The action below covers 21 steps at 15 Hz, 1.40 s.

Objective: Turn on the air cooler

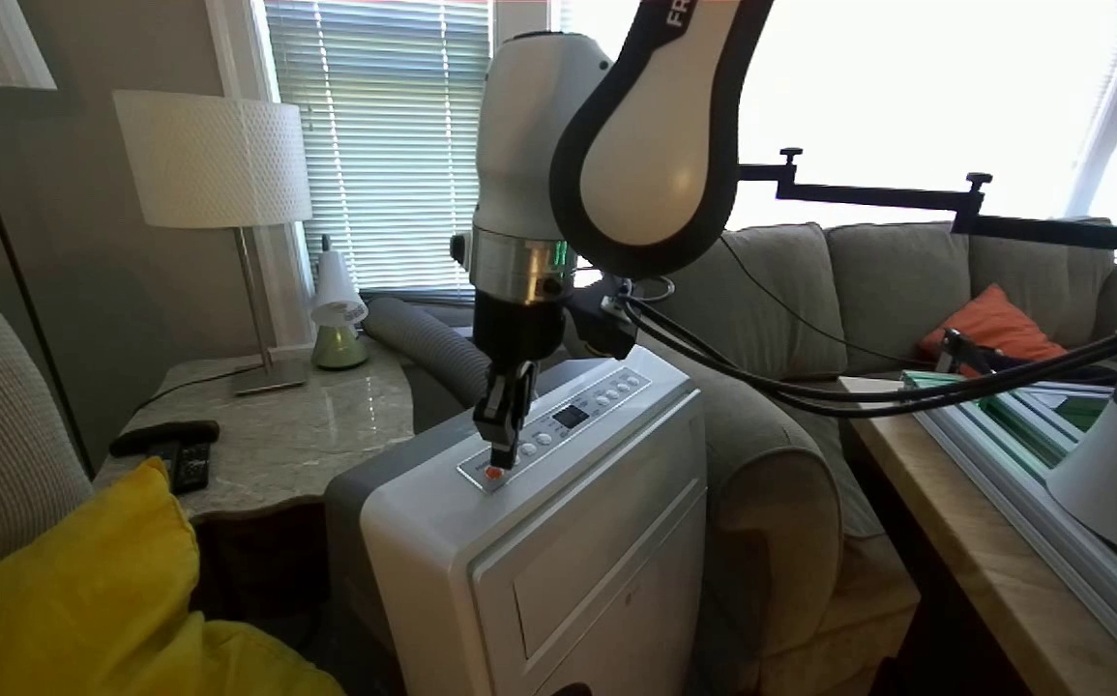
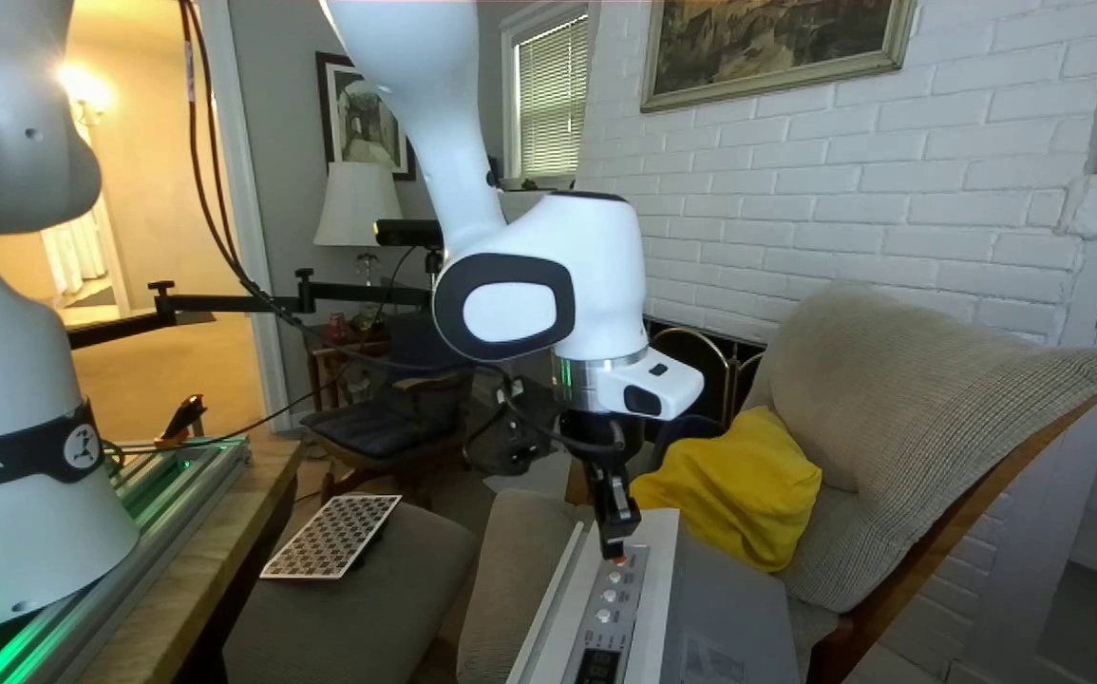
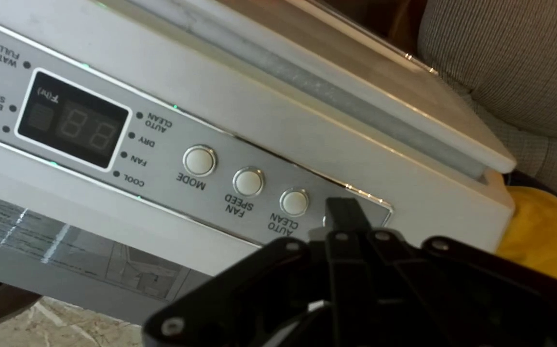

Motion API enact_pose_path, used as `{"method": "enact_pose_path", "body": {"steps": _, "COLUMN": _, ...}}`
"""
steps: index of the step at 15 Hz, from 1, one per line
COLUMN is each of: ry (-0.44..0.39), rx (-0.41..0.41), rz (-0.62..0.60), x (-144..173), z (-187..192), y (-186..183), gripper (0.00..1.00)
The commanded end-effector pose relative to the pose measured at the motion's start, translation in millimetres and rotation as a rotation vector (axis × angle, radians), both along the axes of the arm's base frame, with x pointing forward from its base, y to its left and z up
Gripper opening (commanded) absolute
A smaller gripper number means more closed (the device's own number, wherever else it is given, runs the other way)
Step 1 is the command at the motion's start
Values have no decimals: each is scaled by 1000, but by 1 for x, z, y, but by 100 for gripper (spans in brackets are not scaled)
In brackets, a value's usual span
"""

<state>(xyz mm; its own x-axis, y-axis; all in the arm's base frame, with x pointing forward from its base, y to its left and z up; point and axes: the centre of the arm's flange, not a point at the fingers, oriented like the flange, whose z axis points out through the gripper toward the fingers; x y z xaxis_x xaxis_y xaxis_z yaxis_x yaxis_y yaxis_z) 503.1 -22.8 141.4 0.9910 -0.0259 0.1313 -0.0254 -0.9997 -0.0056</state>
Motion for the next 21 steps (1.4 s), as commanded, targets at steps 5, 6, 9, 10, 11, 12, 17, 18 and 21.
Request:
{"method": "enact_pose_path", "body": {"steps": 5, "ry": -4, "rx": 22, "rz": 14, "x": 9, "z": -6, "y": -5, "gripper": 0}}
{"method": "enact_pose_path", "body": {"steps": 6, "ry": -4, "rx": 26, "rz": 15, "x": 10, "z": -7, "y": -4, "gripper": 0}}
{"method": "enact_pose_path", "body": {"steps": 9, "ry": -5, "rx": 33, "rz": 23, "x": 13, "z": -8, "y": -2, "gripper": 0}}
{"method": "enact_pose_path", "body": {"steps": 10, "ry": -4, "rx": 36, "rz": 24, "x": 13, "z": -8, "y": -2, "gripper": 0}}
{"method": "enact_pose_path", "body": {"steps": 11, "ry": -3, "rx": 38, "rz": 27, "x": 13, "z": -9, "y": -1, "gripper": 0}}
{"method": "enact_pose_path", "body": {"steps": 12, "ry": -1, "rx": 38, "rz": 29, "x": 13, "z": -10, "y": -1, "gripper": 0}}
{"method": "enact_pose_path", "body": {"steps": 17, "ry": 10, "rx": 37, "rz": 35, "x": 13, "z": -13, "y": -2, "gripper": 0}}
{"method": "enact_pose_path", "body": {"steps": 18, "ry": 11, "rx": 36, "rz": 34, "x": 13, "z": -14, "y": -2, "gripper": 0}}
{"method": "enact_pose_path", "body": {"steps": 21, "ry": 14, "rx": 36, "rz": 34, "x": 12, "z": -15, "y": -2, "gripper": 0}}
